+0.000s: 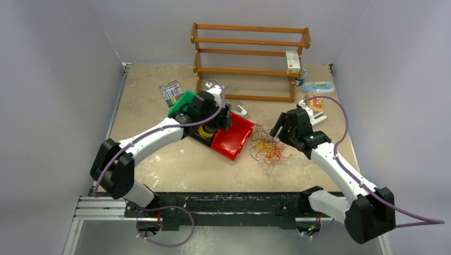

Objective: Untangle the cables

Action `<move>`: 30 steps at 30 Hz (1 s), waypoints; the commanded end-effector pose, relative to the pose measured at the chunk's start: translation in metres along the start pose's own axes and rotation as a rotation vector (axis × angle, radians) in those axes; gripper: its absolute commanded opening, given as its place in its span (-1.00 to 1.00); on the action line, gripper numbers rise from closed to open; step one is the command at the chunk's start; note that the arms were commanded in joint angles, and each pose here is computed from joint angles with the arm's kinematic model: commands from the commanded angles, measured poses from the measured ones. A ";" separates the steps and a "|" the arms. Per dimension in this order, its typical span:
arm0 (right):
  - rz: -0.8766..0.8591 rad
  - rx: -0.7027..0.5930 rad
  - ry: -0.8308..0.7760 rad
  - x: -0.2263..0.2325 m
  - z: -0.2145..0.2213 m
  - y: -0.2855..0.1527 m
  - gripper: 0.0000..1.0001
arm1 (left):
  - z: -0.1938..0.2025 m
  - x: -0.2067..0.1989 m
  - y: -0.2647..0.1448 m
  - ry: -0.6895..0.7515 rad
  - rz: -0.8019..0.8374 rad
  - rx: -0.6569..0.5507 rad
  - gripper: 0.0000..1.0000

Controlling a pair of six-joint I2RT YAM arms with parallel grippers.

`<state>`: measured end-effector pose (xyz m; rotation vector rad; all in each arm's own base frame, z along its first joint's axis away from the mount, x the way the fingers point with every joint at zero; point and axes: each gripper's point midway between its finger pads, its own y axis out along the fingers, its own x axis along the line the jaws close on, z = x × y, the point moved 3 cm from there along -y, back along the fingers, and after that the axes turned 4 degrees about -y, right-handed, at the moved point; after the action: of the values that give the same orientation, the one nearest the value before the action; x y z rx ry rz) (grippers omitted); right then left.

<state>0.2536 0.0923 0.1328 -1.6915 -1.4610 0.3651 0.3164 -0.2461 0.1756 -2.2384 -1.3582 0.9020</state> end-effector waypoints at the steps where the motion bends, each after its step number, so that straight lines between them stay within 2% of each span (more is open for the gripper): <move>1: -0.022 -0.022 0.036 0.003 -0.004 -0.005 0.47 | 0.009 -0.070 0.017 0.040 0.233 0.006 0.50; 4: -0.028 0.001 0.036 0.003 0.002 -0.005 0.48 | 0.007 -0.091 0.032 0.031 0.289 0.005 0.51; 14: -0.025 -0.037 0.047 -0.002 0.000 -0.012 0.48 | 0.015 -0.108 0.087 0.000 0.366 0.049 0.52; 24: -0.141 -0.057 0.007 0.009 0.002 -0.013 0.45 | -0.013 -0.115 0.129 -0.036 0.389 -0.006 0.53; 30: -0.166 -0.048 -0.029 0.014 0.003 -0.008 0.33 | -0.046 -0.110 0.139 -0.039 0.351 -0.072 0.53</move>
<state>0.2410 0.0993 0.1343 -1.6173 -1.5522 0.2905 0.3710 -0.3998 0.1152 -2.4325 -0.9903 1.0724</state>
